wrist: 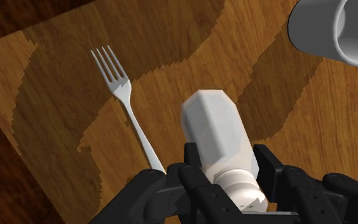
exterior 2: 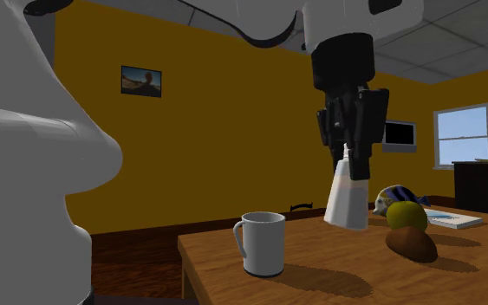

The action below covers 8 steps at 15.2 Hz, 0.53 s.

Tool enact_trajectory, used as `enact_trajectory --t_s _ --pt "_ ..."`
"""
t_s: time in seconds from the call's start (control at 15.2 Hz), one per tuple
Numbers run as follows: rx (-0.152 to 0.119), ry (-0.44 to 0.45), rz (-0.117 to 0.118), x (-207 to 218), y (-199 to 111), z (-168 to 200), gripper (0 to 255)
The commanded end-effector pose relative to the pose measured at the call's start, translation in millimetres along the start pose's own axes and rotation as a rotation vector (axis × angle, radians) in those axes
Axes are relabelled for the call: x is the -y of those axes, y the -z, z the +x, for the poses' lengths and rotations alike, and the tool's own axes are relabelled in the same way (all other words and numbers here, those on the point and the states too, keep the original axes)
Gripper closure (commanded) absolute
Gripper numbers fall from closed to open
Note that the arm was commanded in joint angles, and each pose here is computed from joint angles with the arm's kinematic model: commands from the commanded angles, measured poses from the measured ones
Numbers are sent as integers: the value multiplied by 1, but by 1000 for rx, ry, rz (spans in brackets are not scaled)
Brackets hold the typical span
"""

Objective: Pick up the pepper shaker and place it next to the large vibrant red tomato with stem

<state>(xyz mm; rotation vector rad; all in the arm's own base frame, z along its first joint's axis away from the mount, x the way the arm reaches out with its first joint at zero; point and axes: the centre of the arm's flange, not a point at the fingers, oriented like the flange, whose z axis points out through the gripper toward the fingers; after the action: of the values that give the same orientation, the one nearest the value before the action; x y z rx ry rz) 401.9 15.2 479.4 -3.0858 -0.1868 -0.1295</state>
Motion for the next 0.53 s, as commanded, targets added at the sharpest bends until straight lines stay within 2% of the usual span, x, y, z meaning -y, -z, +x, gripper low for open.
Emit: enact_trajectory --t_s 0.0,0.46 --pt "1 0 0 1 10 2 255" --pt "1 0 0 2 47 5 255"
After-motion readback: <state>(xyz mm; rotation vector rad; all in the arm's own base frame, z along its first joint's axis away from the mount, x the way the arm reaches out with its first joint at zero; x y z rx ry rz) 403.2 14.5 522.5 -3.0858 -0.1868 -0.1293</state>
